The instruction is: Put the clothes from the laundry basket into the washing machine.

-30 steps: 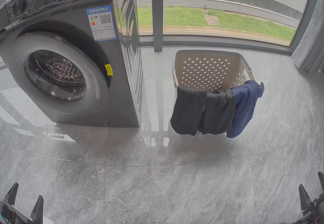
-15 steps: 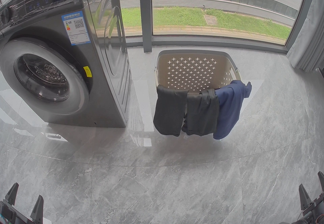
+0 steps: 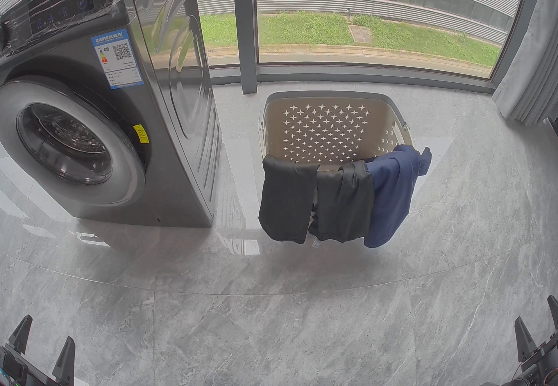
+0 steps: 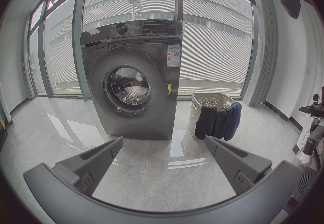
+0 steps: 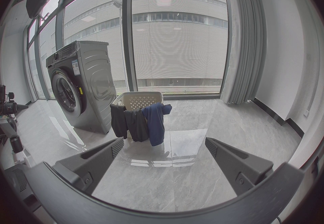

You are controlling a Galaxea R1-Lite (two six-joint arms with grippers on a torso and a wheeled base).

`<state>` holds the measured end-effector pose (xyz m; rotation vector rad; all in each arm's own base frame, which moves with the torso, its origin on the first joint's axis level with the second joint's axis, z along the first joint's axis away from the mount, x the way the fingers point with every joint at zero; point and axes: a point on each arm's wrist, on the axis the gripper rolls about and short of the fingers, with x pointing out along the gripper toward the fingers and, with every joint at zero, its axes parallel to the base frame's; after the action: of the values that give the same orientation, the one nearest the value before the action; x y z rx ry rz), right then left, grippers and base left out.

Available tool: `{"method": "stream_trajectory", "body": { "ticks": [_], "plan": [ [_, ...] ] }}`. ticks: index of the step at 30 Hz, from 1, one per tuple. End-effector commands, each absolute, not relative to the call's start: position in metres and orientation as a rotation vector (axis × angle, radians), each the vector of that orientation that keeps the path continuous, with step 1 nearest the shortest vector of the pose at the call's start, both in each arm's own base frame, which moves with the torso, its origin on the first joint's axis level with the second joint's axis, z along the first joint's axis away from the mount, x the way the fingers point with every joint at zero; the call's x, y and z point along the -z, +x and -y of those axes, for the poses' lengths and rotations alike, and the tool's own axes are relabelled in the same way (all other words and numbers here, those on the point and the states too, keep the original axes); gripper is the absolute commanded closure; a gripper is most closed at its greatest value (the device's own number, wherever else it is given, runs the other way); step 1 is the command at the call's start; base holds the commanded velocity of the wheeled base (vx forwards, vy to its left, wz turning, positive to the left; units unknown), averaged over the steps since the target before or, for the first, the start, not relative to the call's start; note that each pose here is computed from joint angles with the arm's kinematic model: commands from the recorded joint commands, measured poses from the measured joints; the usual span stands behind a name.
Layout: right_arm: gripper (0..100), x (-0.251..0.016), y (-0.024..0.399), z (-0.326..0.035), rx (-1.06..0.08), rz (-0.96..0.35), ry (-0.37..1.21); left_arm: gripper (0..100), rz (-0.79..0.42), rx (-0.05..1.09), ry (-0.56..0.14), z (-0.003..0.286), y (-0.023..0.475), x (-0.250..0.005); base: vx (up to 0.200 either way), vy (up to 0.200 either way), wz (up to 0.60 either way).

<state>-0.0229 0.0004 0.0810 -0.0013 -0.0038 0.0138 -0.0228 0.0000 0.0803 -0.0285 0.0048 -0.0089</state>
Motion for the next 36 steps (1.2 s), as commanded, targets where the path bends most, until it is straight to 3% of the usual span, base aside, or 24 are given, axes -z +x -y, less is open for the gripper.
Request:
{"method": "stream_trajectory", "body": {
  "ticks": [1, 30, 36],
  "plan": [
    [0, -0.0758, -0.0227, -0.0003, -0.015, 0.002, -0.002, 0, -0.009, 0.009, -0.029, 0.0, -0.0225, -0.076, 0.2, 0.0, 0.0],
    [0, -0.0758, -0.0227, -0.0003, -0.015, 0.002, -0.002, 0, -0.009, 0.009, -0.026, 0.0, -0.0225, -0.076, 0.2, 0.0, 0.0],
    [0, -0.0758, -0.0227, -0.0004, -0.014, 0.002, -0.002, 0, -0.008, 0.009, -0.026, 0.0, -0.0224, -0.0762, 0.0, 0.0, 0.0]
  ]
}}
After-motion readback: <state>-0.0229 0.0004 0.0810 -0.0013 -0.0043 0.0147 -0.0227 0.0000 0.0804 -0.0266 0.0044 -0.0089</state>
